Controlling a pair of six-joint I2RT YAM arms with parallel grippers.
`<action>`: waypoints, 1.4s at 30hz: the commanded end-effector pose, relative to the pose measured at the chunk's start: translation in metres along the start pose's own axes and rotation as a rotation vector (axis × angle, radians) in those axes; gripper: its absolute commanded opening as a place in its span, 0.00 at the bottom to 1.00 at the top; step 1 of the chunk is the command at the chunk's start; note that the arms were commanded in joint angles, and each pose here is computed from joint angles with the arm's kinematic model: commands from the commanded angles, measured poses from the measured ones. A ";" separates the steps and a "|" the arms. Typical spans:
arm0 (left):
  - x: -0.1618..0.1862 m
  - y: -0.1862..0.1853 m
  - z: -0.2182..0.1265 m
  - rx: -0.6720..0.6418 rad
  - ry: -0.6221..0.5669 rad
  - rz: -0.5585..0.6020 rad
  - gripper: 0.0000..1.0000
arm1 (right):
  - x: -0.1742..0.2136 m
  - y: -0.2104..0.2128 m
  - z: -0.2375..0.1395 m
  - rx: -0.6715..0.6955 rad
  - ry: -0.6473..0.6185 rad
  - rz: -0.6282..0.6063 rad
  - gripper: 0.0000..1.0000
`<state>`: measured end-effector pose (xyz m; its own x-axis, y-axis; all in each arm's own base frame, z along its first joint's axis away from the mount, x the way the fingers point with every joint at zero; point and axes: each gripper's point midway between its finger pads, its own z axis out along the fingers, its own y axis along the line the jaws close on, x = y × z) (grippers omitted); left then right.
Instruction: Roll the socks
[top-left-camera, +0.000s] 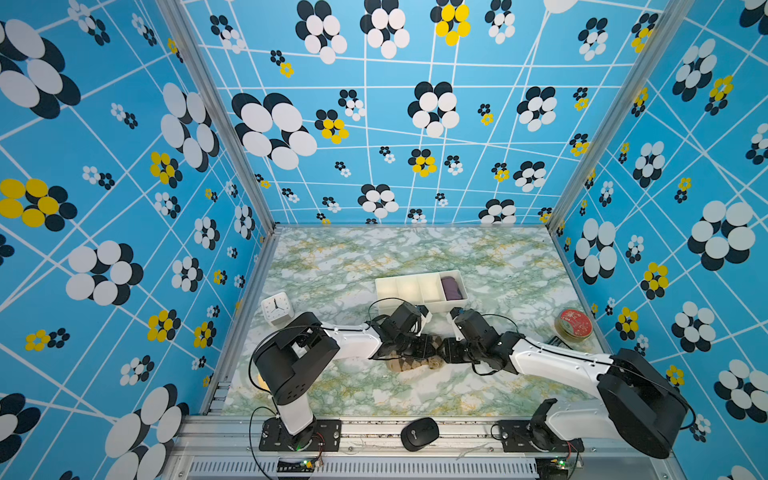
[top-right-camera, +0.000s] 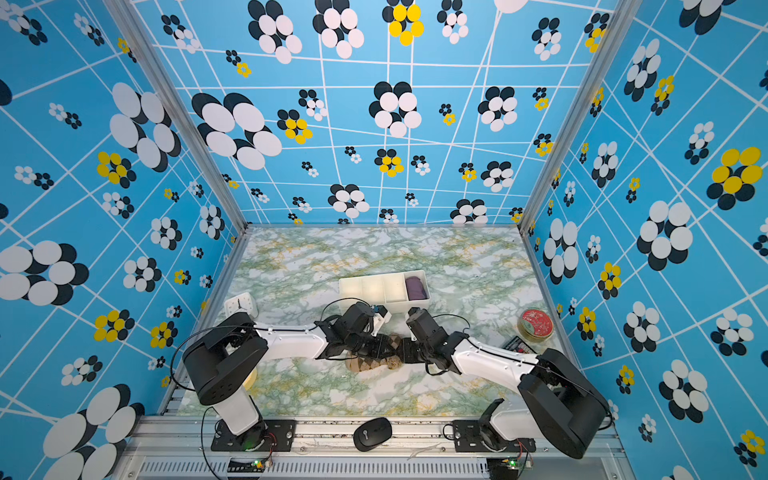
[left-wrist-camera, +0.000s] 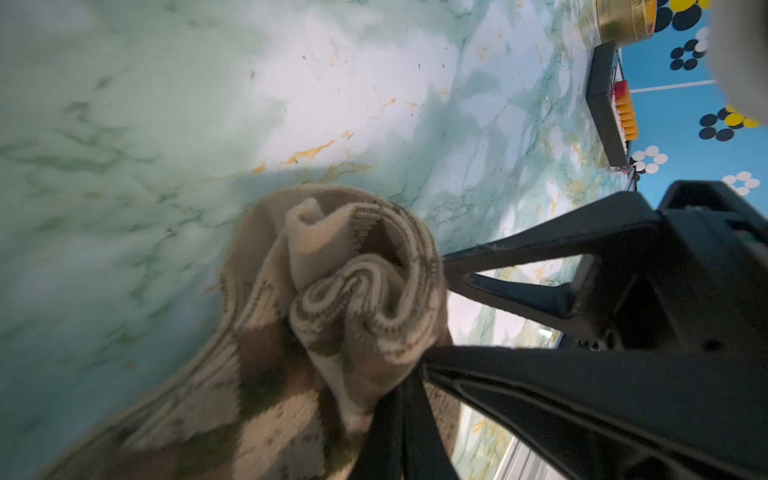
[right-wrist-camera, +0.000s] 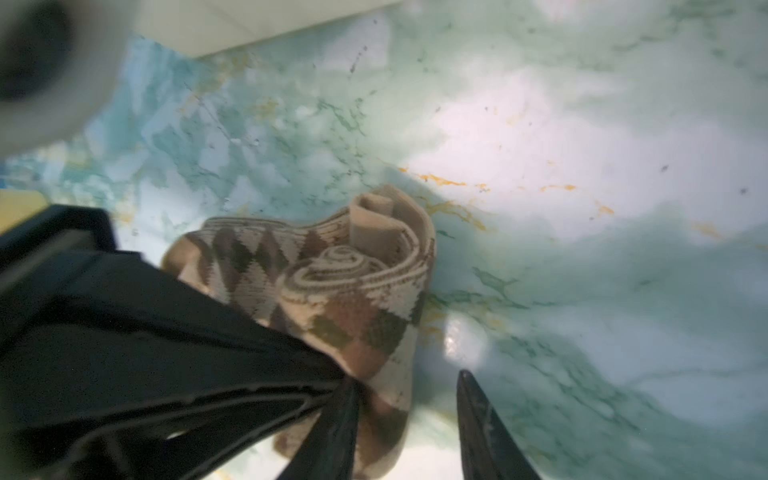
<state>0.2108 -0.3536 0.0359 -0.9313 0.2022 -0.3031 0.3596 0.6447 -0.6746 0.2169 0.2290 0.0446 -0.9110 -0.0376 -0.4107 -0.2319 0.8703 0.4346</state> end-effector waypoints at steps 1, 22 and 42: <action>0.041 0.064 -0.001 -0.186 0.090 -0.111 0.06 | -0.013 0.012 -0.011 -0.073 -0.064 0.020 0.41; 0.049 0.083 -0.005 -0.191 0.098 -0.155 0.06 | -0.009 0.002 -0.001 -0.140 -0.060 0.116 0.35; 0.046 0.083 -0.001 -0.182 0.106 -0.158 0.06 | -0.017 0.024 0.004 -0.313 -0.054 0.140 0.36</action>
<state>0.2189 -0.3268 0.0185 -0.9510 0.1461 -0.2726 0.2991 0.6587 -0.6904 0.2246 0.2426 0.0489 -0.9250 0.1073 -0.3646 -0.1849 0.7112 0.6783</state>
